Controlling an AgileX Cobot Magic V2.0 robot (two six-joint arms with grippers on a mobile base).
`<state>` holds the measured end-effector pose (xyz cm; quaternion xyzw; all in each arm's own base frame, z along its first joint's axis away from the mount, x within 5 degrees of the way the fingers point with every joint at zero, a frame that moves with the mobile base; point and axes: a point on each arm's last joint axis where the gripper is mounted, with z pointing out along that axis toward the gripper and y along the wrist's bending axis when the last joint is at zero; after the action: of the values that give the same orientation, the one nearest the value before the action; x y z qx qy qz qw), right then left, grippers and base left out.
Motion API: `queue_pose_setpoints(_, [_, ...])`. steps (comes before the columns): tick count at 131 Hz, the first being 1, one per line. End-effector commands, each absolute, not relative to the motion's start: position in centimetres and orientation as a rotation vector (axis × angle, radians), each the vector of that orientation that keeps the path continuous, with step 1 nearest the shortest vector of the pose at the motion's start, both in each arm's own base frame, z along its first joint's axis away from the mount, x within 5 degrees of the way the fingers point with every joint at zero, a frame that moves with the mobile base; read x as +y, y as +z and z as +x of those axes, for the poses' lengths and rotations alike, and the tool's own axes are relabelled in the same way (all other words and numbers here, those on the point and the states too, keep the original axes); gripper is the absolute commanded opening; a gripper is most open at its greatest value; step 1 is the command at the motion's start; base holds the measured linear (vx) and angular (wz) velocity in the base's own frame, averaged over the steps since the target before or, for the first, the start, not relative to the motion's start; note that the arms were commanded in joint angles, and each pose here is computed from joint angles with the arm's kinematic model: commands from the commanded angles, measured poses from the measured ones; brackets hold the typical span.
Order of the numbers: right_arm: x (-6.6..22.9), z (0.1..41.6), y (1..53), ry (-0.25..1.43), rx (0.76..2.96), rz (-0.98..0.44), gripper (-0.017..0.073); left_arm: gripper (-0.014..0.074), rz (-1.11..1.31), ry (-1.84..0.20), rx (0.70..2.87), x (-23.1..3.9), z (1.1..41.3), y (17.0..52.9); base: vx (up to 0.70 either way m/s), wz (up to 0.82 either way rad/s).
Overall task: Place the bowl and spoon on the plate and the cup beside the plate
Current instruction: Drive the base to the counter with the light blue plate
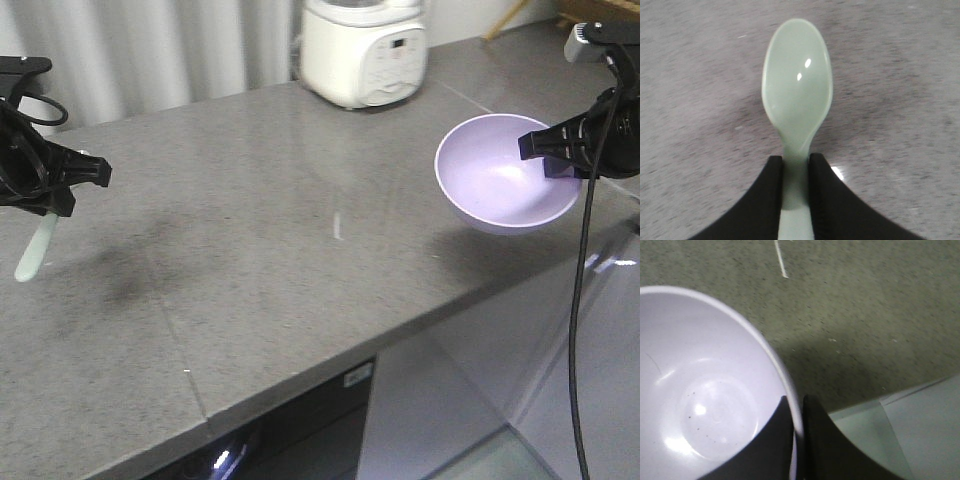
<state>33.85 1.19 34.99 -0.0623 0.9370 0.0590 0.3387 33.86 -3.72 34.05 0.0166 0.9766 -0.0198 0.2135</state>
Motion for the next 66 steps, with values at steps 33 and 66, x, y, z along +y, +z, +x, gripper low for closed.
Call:
queue_pose_setpoints(33, [1.13,33.33,37.62,0.146,2.317,-0.148,-0.0003,-0.0007,0.044,-0.071,2.612,-3.9,33.21,36.4,-0.07,-0.48])
queue_pose_setpoints(66, [1.13,33.33,37.62,0.146,2.317,-0.148,-0.0003,-0.0007,0.044,-0.071,2.612,-3.9,33.21,36.4,-0.06,-0.46])
